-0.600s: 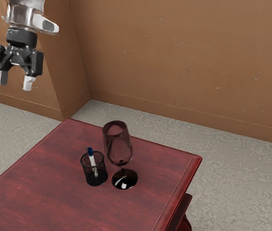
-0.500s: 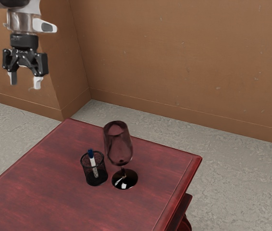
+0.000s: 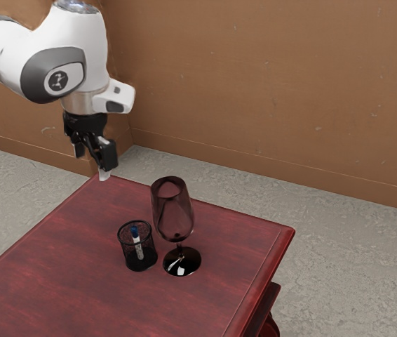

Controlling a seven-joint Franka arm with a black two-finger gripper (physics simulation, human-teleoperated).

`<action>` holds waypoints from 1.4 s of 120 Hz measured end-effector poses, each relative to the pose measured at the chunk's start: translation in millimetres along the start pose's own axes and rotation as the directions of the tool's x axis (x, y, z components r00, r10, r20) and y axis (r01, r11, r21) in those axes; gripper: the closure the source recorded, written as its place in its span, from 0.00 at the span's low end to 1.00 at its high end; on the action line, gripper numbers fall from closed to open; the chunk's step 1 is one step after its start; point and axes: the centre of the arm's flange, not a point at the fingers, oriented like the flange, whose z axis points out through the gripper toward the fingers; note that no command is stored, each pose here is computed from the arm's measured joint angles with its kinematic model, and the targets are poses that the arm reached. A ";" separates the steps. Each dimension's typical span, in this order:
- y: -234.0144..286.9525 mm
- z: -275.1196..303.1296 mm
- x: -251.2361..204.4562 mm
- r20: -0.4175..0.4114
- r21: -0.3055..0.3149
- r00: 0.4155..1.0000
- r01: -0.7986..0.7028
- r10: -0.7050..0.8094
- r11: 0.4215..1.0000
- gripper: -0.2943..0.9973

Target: Take the marker out of the pen holder and place it to the left of the pen holder.

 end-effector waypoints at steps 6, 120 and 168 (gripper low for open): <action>11.2 20.5 -9.4 -0.012 0.016 1.000 -0.021 0.021 1.000 0.23; 78.4 146.5 -43.2 -0.271 0.114 0.919 -0.264 0.286 0.958 0.23; 60.4 176.2 -17.1 -0.343 0.223 0.839 -0.363 0.421 0.905 0.23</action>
